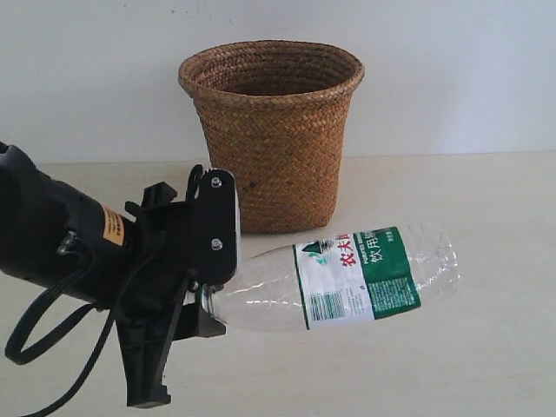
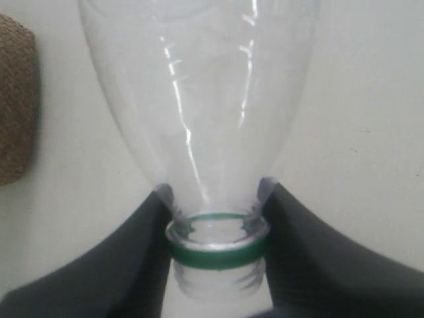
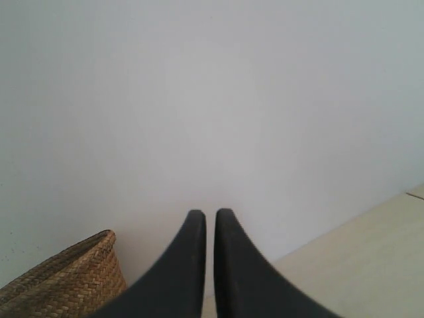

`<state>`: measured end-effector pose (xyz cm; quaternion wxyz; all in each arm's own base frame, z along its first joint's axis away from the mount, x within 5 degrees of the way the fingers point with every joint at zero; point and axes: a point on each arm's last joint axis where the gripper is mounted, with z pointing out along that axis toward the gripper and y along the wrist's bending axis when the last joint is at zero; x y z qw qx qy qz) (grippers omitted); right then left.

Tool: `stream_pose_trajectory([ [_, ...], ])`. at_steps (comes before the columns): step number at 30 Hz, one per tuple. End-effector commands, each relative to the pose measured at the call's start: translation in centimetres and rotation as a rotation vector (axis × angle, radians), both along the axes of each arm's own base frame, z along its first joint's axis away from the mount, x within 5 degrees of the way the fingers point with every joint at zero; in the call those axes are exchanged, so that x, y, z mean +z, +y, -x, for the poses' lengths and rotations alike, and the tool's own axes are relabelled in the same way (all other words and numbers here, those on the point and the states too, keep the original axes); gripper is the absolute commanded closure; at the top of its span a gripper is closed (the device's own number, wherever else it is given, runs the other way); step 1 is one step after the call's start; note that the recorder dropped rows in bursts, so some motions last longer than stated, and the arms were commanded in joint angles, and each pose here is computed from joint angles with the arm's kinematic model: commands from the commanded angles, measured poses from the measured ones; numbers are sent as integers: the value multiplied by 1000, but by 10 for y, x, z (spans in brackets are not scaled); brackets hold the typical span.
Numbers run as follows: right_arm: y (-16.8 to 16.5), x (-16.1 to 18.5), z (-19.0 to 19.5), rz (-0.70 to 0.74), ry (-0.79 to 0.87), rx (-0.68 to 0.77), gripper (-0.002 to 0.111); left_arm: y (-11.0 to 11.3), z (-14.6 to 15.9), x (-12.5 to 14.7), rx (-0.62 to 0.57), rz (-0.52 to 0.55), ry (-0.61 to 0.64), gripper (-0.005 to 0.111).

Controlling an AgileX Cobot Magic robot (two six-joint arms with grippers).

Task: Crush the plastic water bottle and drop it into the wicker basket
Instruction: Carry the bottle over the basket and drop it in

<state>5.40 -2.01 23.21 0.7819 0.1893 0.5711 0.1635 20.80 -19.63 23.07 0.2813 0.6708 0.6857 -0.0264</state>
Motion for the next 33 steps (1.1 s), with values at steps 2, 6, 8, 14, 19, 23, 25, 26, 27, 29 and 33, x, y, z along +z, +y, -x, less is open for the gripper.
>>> stream_pose_trajectory([
  [2,0,-1,0,16,-1,-8,107,-2,0,3,-2,12,-21,103],
  [6,0,-1,0,16,-1,-8,107,-7,-14,14,-24,74,-214,103],
  [8,0,-1,0,16,-1,-8,107,-5,-28,29,-65,62,-370,103],
  [14,0,-1,0,16,-1,-8,107,15,-108,136,104,81,-697,102],
  [19,0,-1,0,16,-1,-8,107,5,-161,197,186,94,-846,68],
  [23,0,-1,0,16,-1,-8,107,-11,-179,216,300,171,-789,33],
  [25,0,-1,0,17,0,-6,107,-21,-169,210,288,76,-730,36],
  [26,0,-1,0,16,-1,-7,107,-22,-165,206,297,52,-691,36],
  [27,0,-1,0,16,-1,-7,107,-21,-165,201,315,18,-649,36],
  [29,0,-1,0,16,-1,-7,107,-15,-161,192,372,-49,-554,36],
  [33,0,-1,0,16,-1,-7,107,9,-158,183,573,-209,-445,36],
])
